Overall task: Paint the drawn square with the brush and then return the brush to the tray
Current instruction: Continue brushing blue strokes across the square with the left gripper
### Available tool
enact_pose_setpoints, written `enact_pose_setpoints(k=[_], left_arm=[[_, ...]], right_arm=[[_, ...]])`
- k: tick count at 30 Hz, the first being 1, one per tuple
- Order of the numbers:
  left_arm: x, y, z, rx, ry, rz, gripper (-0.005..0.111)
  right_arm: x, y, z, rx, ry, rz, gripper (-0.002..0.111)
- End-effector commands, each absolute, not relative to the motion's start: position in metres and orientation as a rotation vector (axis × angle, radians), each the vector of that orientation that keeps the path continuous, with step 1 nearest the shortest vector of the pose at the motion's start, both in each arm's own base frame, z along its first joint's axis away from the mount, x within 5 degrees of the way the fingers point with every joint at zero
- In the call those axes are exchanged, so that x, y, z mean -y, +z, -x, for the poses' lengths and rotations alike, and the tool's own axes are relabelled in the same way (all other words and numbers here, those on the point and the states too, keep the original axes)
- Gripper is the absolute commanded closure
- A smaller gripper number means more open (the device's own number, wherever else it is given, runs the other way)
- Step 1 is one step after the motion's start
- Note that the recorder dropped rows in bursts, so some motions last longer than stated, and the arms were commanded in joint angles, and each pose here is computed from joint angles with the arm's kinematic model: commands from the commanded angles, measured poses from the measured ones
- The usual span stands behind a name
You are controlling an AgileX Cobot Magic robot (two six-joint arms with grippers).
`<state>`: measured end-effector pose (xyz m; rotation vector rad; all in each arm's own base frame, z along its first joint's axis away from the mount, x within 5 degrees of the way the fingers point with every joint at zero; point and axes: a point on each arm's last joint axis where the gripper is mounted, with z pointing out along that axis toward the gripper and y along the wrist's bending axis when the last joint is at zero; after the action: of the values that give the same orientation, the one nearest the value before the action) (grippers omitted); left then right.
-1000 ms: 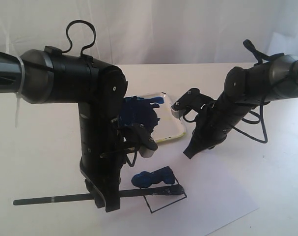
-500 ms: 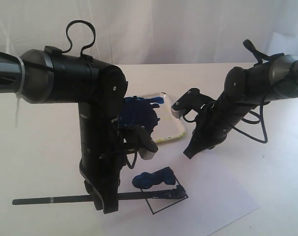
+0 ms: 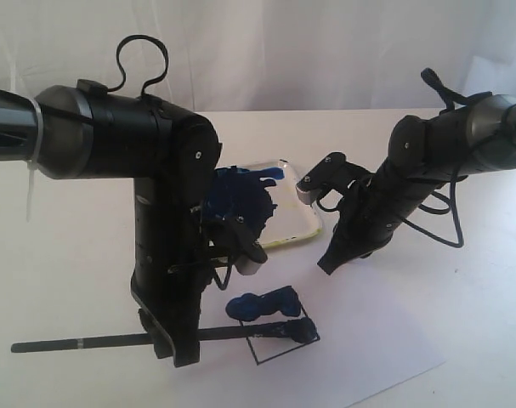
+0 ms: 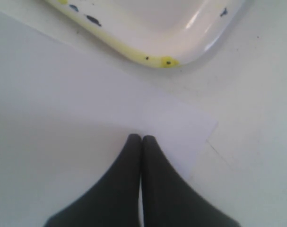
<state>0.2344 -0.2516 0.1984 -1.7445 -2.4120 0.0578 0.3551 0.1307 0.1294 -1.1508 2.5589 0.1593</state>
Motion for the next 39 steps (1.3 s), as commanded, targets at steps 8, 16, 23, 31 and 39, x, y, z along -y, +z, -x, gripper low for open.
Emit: enact_pose_setpoints(k=[8, 16, 23, 31, 39], left_arm=[[0.248, 0.198, -0.238, 2.501, -0.069, 1.669, 0.107], [0.244, 0.198, -0.242, 2.539, -0.166, 1.63, 0.107], [0.246, 0.199, -0.24, 2.521, -0.115, 1.642, 0.107], [0.251, 0.2, -0.233, 2.47, 0.023, 1.681, 0.107], [0.249, 0.217, -0.232, 2.49, 0.027, 1.723, 0.107]], right_arm=[[-0.13, 0.124, -0.354, -2.57, 0.153, 1.192, 0.108], [-0.13, 0.124, -0.354, -2.57, 0.153, 1.192, 0.108], [-0.13, 0.124, -0.354, -2.57, 0.153, 1.191, 0.108], [-0.129, 0.124, -0.354, -2.564, 0.14, 1.209, 0.108], [-0.129, 0.124, -0.354, -2.56, 0.135, 1.211, 0.108]])
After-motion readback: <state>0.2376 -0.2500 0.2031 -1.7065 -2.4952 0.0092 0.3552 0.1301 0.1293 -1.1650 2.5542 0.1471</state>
